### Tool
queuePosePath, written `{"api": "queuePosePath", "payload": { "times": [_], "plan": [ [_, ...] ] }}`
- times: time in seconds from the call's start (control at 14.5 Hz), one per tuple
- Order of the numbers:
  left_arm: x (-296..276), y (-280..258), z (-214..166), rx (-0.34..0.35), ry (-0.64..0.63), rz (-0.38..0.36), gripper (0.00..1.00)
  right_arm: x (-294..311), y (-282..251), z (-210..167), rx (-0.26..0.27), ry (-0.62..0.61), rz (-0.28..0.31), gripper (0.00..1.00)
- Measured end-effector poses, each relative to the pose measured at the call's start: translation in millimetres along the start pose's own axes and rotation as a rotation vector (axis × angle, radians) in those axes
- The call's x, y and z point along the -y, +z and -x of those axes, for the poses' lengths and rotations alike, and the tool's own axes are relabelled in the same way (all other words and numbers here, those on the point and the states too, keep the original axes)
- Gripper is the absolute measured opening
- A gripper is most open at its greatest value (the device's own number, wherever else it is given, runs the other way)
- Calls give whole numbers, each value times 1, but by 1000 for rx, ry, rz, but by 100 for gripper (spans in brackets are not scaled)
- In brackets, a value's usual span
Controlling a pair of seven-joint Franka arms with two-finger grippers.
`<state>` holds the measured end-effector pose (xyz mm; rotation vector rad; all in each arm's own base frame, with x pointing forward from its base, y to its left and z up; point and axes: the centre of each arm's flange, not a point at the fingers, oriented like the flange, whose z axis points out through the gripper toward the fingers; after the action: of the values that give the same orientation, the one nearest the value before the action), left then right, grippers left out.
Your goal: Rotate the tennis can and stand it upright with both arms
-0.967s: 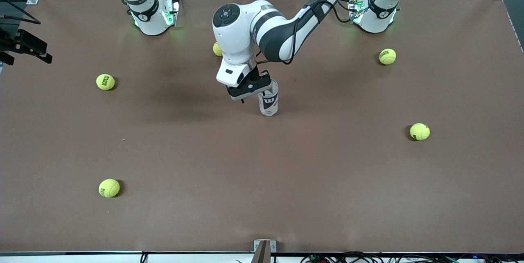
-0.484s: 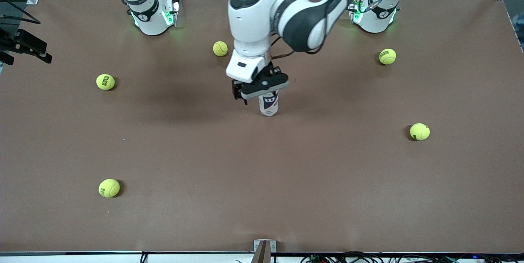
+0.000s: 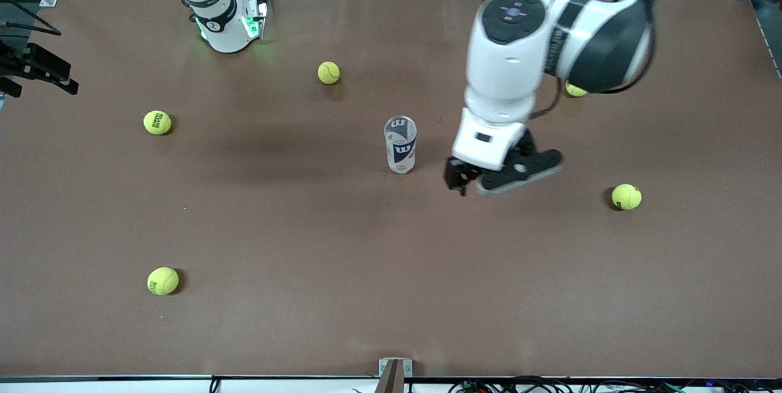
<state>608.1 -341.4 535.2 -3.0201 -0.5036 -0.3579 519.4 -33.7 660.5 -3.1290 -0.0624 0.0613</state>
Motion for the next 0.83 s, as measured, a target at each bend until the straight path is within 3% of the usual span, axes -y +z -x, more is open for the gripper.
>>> {"api": "queuePosePath", "payload": {
  "times": [0.14, 0.41, 0.83],
  "plan": [
    [38, -3, -29, 9, 13, -26, 100, 0, 0, 0, -2, 0, 0, 100],
    [108, -18, -72, 52, 82, -7, 100, -1, 0, 0, -2, 2, 0, 100],
    [208, -45, -107, 103, 195, 71, 100, -1, 0, 0, -2, 1, 0, 100]
  ]
}}
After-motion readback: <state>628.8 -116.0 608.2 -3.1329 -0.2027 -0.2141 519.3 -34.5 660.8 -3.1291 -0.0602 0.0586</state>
